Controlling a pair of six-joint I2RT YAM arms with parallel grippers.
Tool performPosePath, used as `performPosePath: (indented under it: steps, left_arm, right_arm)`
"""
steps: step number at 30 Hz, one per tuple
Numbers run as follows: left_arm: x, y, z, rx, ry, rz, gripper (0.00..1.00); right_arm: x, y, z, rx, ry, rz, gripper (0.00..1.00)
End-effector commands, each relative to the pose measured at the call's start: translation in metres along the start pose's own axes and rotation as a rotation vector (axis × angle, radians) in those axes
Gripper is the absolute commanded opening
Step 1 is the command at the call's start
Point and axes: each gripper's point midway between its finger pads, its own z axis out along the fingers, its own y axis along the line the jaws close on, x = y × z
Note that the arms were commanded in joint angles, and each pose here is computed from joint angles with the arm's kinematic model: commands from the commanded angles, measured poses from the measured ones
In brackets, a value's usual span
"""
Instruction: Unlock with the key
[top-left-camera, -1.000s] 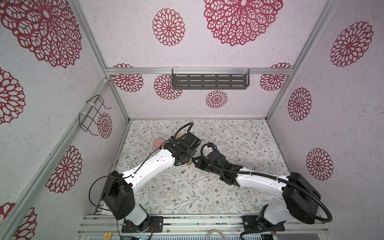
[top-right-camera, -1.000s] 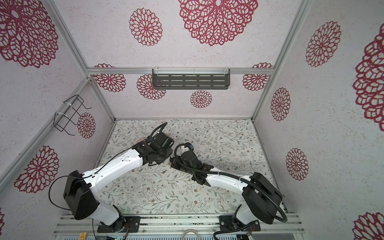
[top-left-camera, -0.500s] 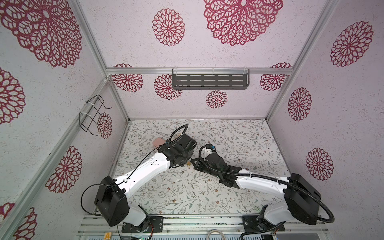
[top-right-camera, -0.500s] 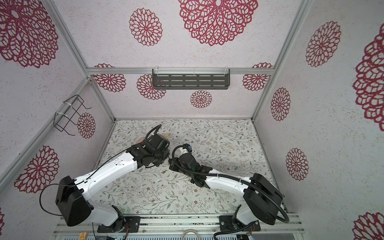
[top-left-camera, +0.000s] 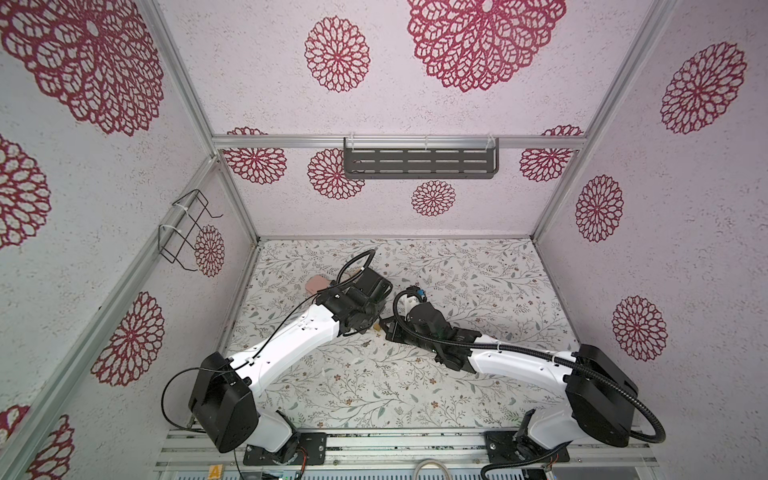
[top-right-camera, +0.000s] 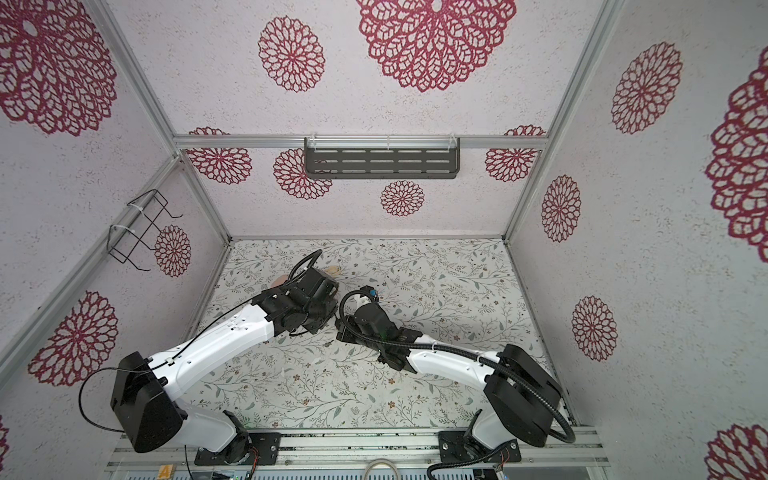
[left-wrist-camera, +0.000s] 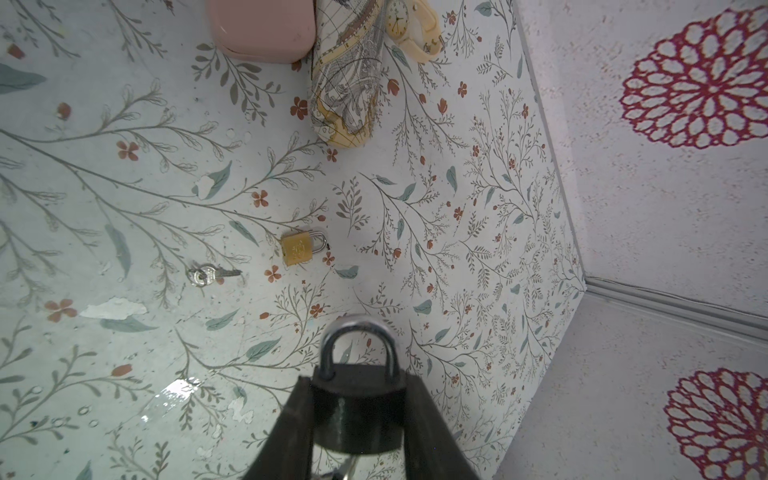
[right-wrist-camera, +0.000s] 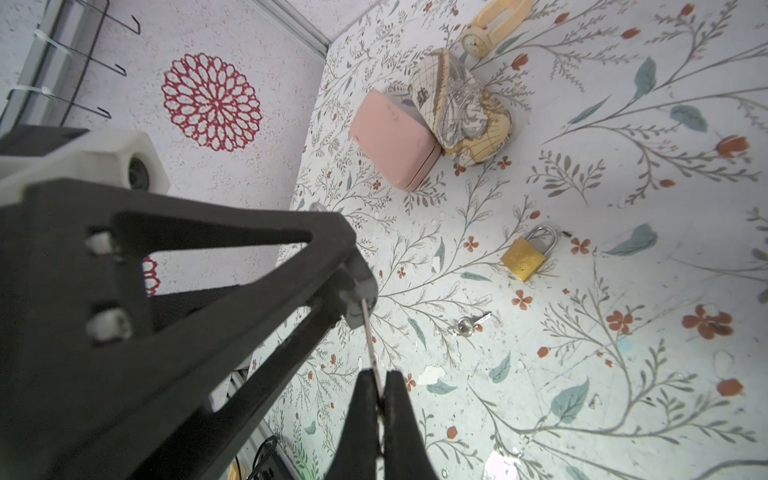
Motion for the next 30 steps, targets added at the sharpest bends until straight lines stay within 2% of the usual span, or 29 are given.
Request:
performPosePath:
  steps: [1,4,7,9,13,17,19,22,27,30]
  left_arm:
    - [0.03,-0.013,-0.023,0.062,0.143,0.039,0.0]
    - [0.048,-0.019,-0.021,0.091,0.226,0.044,0.0]
    - [0.056,-0.017,-0.024,0.065,0.243,0.091,0.0]
    - [0.062,-0.017,-0.024,0.057,0.267,0.111,0.0]
    - [0.059,-0.004,-0.023,-0.014,0.232,0.176,0.0]
    - [0.06,0.001,-0.018,-0.024,0.215,0.191,0.0]
    - [0.06,0.004,-0.016,-0.038,0.212,0.204,0.0]
    - [0.053,0.012,-0.014,-0.071,0.172,0.238,0.0]
    - [0.036,0.022,-0.014,-0.121,0.093,0.323,0.0]
    - [0.027,0.021,-0.016,-0.139,0.049,0.371,0.0]
  right_arm:
    - [-0.029,0.026,-0.002,-0.057,-0.076,-0.064,0.0]
    - [-0.047,0.03,-0.006,-0.008,-0.136,-0.154,0.0]
    - [-0.065,0.031,-0.012,0.032,-0.207,-0.214,0.0]
    - [-0.074,0.04,-0.016,0.011,-0.244,-0.232,0.0]
    - [-0.088,0.074,-0.026,-0.212,-0.244,-0.087,0.0]
    - [-0.102,0.085,-0.037,-0.296,-0.278,0.024,0.0]
    - [-0.107,0.076,-0.039,-0.248,-0.296,0.048,0.0]
    - [-0.108,0.056,-0.039,-0.138,-0.305,0.007,0.0]
    - [-0.098,0.044,-0.04,-0.132,-0.265,-0.006,0.0]
    - [-0.092,0.048,-0.041,-0.183,-0.235,-0.015,0.0]
